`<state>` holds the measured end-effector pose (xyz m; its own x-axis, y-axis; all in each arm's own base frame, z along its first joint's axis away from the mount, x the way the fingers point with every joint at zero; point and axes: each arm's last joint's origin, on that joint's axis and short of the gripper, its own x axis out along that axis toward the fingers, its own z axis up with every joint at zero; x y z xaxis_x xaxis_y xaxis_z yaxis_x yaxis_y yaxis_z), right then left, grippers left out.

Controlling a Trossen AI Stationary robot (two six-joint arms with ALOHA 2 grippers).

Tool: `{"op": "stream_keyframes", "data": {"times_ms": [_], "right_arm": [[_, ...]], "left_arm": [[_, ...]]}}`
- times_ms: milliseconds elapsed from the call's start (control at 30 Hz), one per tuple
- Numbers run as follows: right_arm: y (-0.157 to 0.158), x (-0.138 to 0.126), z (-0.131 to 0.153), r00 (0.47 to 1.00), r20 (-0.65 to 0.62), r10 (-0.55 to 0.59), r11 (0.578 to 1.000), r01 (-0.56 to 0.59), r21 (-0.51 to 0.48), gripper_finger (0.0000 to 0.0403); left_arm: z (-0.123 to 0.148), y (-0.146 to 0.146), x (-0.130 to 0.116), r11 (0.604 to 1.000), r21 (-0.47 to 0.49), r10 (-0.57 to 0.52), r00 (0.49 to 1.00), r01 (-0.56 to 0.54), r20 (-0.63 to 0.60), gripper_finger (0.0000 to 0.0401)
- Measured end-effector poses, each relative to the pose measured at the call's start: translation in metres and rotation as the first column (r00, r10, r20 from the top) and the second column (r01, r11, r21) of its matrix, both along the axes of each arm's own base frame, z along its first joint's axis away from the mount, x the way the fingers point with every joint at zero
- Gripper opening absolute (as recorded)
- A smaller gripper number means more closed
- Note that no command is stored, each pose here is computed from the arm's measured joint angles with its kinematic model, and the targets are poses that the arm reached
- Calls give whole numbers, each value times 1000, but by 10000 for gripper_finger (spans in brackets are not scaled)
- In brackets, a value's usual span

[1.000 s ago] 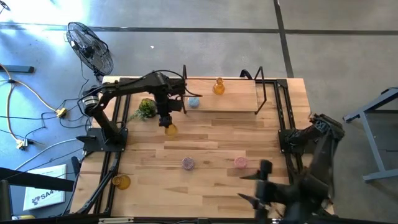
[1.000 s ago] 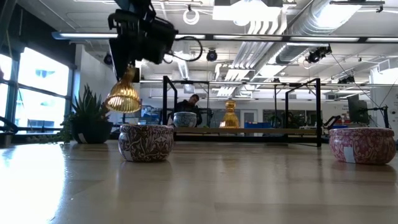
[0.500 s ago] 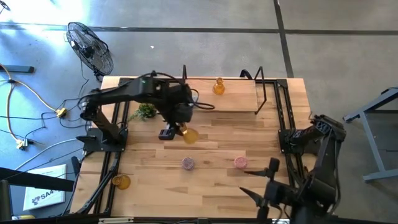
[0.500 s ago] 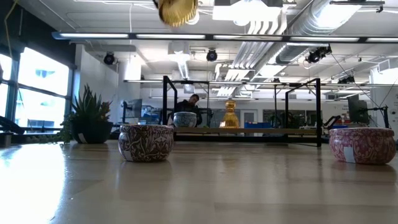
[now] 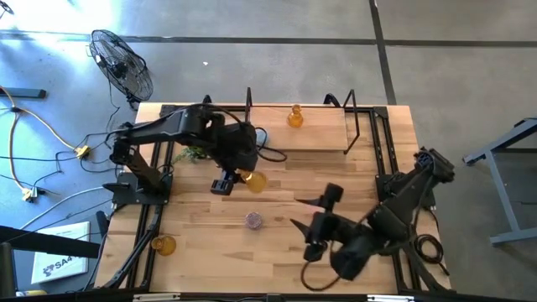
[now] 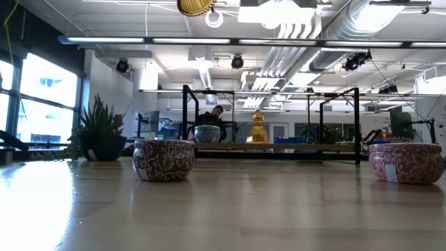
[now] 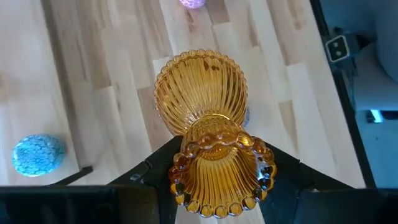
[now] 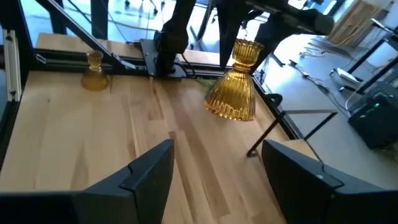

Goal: Pick & Place candle stick holders
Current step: Put the top yellow candle holder on the shelf aligned with the other yellow candle holder

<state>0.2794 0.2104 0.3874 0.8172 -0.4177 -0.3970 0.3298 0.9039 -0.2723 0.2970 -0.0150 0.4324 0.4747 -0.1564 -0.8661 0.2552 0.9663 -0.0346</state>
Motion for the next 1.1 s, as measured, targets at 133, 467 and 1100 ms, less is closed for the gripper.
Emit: {"op": "stream_keyframes", "data": {"times_ms": [133,467,1100], "right_arm": [[-10,13,3,1000,15,-5,1000,5,31,237],[-17,22,2,995,-47,86,992,-81,95,242],[-24,24,-5,983,-135,127,978,-102,181,285]], "left_arm": [[-1,1,0,1000,2,3,1000,-3,-7,156],[-2,1,0,1000,8,-3,1000,3,-14,156],[-2,1,-1,1000,-2,9,1000,-9,-29,162]]}}
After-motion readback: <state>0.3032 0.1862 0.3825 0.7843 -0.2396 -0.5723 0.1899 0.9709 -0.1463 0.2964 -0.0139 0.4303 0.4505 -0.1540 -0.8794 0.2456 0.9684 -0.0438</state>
